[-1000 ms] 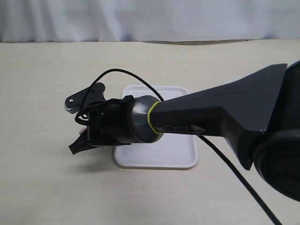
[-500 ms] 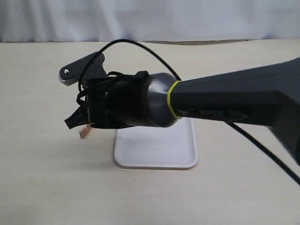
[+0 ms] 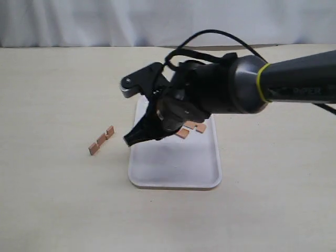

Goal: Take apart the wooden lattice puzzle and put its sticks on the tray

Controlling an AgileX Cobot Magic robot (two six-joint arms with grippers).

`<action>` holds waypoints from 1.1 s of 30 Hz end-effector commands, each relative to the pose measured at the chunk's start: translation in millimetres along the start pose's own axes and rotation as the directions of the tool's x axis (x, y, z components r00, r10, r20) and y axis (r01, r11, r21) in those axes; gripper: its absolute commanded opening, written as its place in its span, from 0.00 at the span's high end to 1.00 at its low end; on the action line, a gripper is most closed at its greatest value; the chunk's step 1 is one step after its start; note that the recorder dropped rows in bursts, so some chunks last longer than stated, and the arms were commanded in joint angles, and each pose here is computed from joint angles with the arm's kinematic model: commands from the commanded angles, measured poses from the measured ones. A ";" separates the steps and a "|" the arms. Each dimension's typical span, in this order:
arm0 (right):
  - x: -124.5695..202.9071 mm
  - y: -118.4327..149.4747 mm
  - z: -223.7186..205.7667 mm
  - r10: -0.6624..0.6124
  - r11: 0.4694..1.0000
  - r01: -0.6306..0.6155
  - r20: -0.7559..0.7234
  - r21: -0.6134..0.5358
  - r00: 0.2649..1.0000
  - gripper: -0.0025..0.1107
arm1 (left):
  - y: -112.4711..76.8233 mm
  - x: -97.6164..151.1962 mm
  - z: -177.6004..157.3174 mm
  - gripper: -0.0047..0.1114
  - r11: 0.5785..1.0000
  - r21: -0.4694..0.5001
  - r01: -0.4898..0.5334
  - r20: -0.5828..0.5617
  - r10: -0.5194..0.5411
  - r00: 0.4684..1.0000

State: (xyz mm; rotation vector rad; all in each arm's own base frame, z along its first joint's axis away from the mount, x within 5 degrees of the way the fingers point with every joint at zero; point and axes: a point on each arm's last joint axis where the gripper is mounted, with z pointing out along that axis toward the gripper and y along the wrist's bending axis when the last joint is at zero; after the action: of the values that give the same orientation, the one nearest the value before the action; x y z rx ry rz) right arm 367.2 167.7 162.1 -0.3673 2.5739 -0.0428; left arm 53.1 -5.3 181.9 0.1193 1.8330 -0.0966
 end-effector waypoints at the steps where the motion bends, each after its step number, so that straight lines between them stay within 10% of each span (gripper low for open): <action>1: 19.0 -25.4 10.7 0.057 0.992 -0.063 -0.055 -0.110 0.997 0.94 | 0.0 -0.2 0.1 0.96 1.000 0.000 -0.001 0.008 0.001 1.000; 8: 20.6 -28.8 11.6 0.070 0.983 -0.081 -0.071 -0.167 0.995 0.78 | 0.0 -0.2 0.1 0.96 1.000 0.000 -0.001 0.008 0.001 1.000; 15: 11.6 -28.6 1.2 0.063 0.983 -0.061 0.003 -0.171 0.998 0.32 | 0.0 -0.2 0.1 0.96 1.000 0.000 -0.001 0.008 0.001 1.000; 26: -28.4 57.3 -18.5 -0.061 0.955 0.066 0.026 -0.289 0.998 0.31 | 0.0 -0.2 0.1 0.96 1.000 0.000 -0.001 0.008 0.001 1.000; 33: -42.8 109.8 31.9 -0.033 0.998 0.031 -0.036 -0.055 0.999 0.31 | 0.0 -0.2 0.1 0.96 1.000 0.000 -0.001 0.008 0.001 1.000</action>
State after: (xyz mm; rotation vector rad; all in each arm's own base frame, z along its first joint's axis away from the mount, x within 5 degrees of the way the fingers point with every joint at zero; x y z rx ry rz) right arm 386.4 279.7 151.1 -0.5383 2.6108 0.0320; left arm 53.1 -5.3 181.9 0.1193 1.8330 -0.0966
